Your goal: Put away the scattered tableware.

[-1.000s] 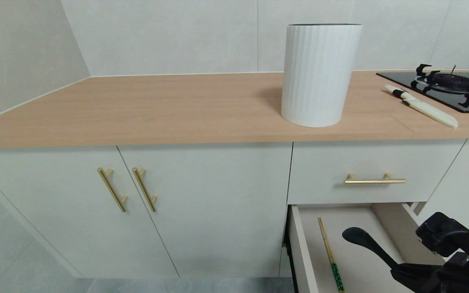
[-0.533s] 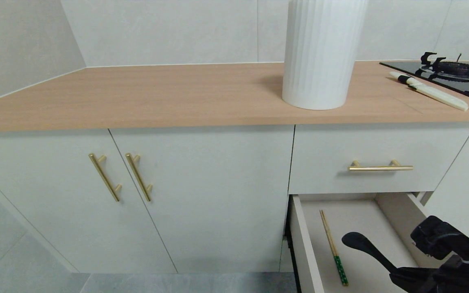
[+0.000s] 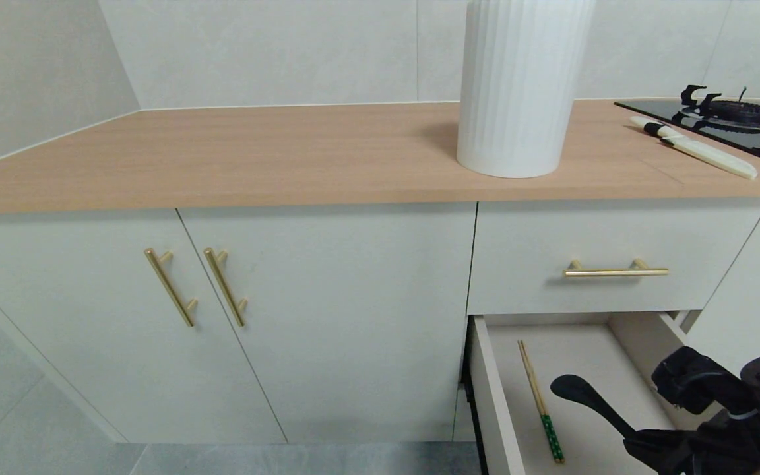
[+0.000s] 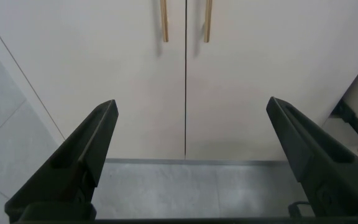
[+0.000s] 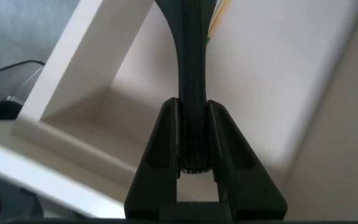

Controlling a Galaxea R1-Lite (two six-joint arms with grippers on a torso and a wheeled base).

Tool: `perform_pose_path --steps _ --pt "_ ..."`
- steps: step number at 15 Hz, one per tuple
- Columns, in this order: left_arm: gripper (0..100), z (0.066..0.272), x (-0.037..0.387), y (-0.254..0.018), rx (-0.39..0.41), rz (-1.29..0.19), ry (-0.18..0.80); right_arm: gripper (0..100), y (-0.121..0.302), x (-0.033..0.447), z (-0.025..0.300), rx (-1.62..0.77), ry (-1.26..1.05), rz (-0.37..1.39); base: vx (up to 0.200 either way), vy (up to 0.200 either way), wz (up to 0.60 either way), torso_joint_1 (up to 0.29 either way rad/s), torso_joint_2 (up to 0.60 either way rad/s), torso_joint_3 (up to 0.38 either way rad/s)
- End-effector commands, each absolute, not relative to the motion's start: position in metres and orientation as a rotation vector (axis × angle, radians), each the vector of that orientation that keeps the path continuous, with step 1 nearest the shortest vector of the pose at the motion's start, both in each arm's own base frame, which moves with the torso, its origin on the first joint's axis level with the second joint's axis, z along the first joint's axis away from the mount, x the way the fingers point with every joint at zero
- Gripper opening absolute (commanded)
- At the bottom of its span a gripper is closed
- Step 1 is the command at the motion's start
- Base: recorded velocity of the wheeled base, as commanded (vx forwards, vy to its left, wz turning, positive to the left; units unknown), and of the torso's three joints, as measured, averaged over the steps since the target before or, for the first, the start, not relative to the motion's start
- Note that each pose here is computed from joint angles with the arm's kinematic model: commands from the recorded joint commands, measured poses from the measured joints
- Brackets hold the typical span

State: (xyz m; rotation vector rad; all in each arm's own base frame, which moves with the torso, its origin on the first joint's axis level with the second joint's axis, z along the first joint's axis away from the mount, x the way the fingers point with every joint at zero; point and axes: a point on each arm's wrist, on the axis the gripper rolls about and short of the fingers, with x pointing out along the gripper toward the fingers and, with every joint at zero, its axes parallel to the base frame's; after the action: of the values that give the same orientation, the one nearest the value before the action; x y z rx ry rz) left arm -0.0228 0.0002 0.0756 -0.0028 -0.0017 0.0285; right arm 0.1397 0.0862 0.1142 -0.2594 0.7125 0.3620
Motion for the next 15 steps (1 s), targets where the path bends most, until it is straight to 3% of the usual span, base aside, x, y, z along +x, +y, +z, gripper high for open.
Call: perform_pose_path --steps 1,8,15 --pt "100 0.076 -0.023 0.0 -0.002 0.029 -0.002 0 0.087 0.171 0.091 -0.207 0.788 0.256 0.0 0.0 0.0 0.0 0.0 0.0" --pt "100 0.076 -0.023 0.0 -0.003 0.031 -0.002 0 0.069 0.241 0.009 -0.142 0.833 -0.053 0.0 0.0 0.0 0.0 0.0 0.0" --pt "100 0.076 -0.023 0.0 -0.003 0.031 -0.002 0 0.065 0.26 -0.047 -0.114 0.722 -0.107 0.0 0.0 0.0 0.0 0.0 0.0"
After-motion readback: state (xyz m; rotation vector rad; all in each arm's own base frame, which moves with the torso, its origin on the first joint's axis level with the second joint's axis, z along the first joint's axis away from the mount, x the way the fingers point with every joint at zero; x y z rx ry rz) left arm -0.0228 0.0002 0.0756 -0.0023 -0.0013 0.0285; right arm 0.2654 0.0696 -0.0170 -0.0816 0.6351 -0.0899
